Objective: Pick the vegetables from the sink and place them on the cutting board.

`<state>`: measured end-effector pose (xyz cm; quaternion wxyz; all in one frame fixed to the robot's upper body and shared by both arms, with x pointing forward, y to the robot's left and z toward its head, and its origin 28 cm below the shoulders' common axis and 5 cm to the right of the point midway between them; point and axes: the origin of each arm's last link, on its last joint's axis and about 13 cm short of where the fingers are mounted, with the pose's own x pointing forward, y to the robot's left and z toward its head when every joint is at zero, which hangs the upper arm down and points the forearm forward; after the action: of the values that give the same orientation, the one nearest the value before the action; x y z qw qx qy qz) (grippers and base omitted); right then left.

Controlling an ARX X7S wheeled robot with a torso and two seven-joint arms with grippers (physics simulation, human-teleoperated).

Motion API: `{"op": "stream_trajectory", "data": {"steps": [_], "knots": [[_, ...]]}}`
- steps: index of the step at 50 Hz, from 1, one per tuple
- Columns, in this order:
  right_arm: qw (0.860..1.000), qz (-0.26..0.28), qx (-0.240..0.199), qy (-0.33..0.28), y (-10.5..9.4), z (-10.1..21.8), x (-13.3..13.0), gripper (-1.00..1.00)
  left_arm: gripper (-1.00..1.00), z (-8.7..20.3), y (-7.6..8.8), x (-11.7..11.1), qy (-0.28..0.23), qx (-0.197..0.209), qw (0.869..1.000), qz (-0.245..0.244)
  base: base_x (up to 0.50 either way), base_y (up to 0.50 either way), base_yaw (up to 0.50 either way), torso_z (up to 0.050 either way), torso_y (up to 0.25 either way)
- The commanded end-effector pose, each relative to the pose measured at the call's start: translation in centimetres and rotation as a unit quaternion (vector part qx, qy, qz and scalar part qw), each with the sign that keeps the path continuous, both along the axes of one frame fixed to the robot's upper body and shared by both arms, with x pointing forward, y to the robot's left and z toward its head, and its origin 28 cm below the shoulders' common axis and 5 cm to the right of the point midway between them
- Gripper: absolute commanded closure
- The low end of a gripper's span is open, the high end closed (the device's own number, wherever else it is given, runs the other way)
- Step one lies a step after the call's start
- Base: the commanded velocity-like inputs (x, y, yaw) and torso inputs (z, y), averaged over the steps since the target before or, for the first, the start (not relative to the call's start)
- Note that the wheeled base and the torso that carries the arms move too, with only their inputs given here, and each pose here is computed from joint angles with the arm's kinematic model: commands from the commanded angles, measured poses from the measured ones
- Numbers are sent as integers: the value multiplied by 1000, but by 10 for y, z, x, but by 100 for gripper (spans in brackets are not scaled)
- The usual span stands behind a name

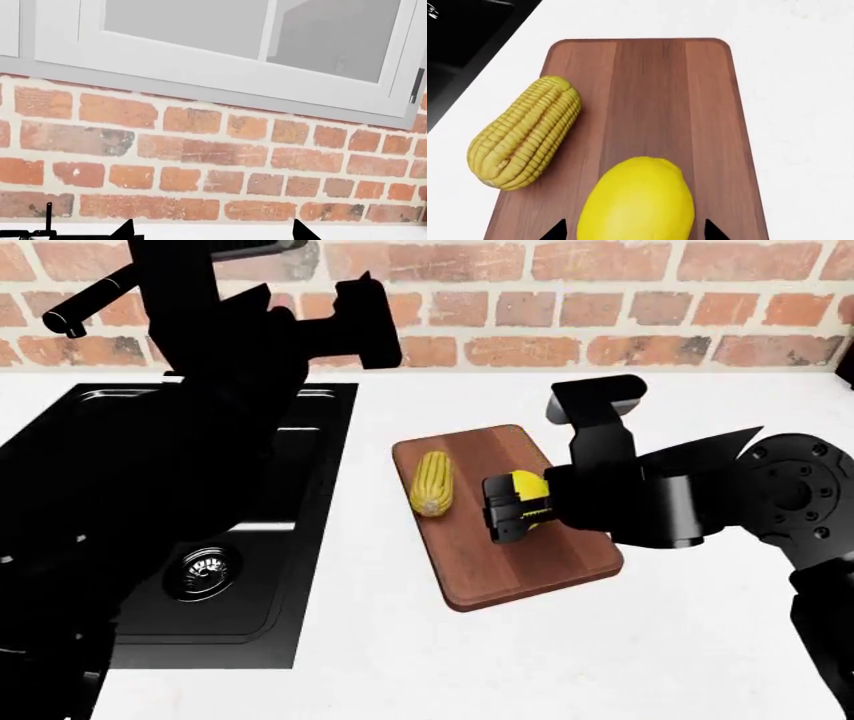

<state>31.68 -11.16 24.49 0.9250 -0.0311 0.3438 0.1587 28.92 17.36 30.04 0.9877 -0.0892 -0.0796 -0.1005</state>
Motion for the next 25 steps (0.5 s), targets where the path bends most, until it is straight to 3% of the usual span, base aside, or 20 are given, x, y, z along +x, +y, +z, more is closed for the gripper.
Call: {"op": "stream_trajectory", "data": {"steps": [1, 7, 11, 18, 25], "knots": [[1000, 2, 0, -4, 0, 1, 0, -100, -100, -1, 0, 0, 1, 0, 1000, 0, 0, 0, 0, 0, 0], [1000, 0, 2, -20, -1, 11, -3, -100, -100, -1, 1, 0, 1, 1, 1000, 1, 0, 0, 0, 0, 0], [997, 0, 17, -77, -3, 39, -13, -100, -100, -1, 1, 0, 1, 2, 1000, 1, 0, 0, 0, 0, 0], [974, -26, 29, -224, -8, 84, -41, -100, -100, -3, 0, -1, -1, 7, 1000, 1, 0, 0, 0, 0, 0], [950, -49, 52, -304, -13, 101, -64, -100, -100, 3, 6, -18, -24, 9, 1000, -2, 0, 0, 0, 0, 0]]}}
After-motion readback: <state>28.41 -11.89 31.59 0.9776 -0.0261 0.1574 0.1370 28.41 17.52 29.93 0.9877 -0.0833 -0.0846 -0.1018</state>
